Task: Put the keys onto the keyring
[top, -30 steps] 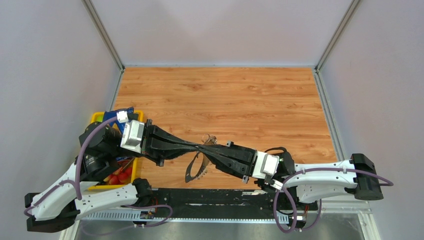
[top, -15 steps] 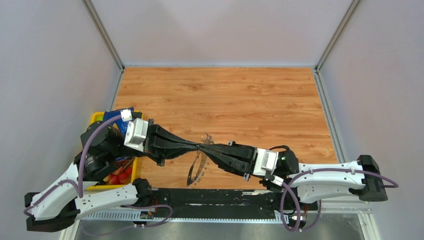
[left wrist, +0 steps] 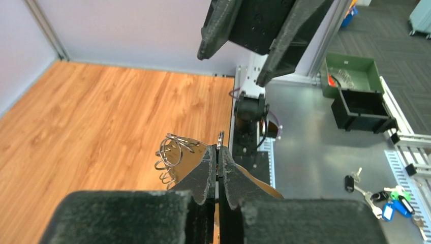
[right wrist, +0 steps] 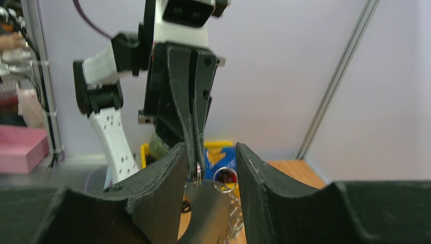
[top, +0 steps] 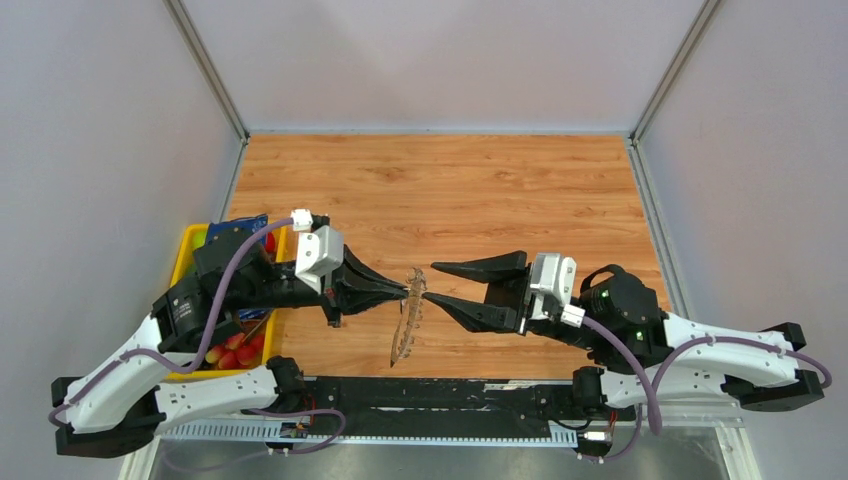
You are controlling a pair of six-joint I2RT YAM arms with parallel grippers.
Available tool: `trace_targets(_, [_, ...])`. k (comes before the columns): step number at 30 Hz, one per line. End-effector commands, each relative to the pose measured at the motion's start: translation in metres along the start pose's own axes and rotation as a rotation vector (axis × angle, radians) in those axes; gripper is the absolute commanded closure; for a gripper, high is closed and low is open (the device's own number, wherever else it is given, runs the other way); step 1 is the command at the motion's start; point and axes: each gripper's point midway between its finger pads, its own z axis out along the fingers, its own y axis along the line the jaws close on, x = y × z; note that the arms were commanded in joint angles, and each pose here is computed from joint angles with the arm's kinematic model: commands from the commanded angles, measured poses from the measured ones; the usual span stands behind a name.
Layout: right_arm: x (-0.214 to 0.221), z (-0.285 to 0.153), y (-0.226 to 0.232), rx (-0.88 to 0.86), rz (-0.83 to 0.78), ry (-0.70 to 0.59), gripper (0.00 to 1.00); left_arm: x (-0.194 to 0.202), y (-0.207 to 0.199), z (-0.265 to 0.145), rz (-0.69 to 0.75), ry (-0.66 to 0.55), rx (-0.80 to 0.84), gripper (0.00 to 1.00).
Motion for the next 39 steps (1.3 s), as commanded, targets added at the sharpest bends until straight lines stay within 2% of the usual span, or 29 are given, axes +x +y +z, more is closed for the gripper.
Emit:
trace_targets(1, [0.039, -0.020, 0.007, -0.040, 0.031, 0.273, 0.55, 0.007, 0.002, -0.002, 0.010, 0.084, -0.004, 1.00])
trace_targets(5, [0.048, -0.029, 0.007, -0.039, 0.059, 0.401, 0.55, 0.025, 0.002, 0.000, -0.014, 0.191, 0.008, 1.00])
trace_targets(11, [0.060, -0.039, 0.013, -0.075, 0.079, 0.536, 0.61, 0.050, 0.005, 0.003, -0.057, 0.327, 0.011, 1.00])
trace_targets(21, [0.087, -0.051, 0.029, -0.160, 0.074, 0.688, 0.68, 0.067, -0.009, -0.001, -0.089, 0.425, 0.107, 1.00])
trace_targets(30, [0.108, -0.038, 0.033, -0.182, 0.039, 0.733, 0.76, 0.076, -0.016, -0.005, -0.100, 0.460, 0.146, 1.00])
trace_targets(39, [0.106, -0.026, 0.040, -0.211, 0.057, 0.692, 0.77, 0.080, -0.018, -0.009, -0.087, 0.463, 0.156, 1.00])
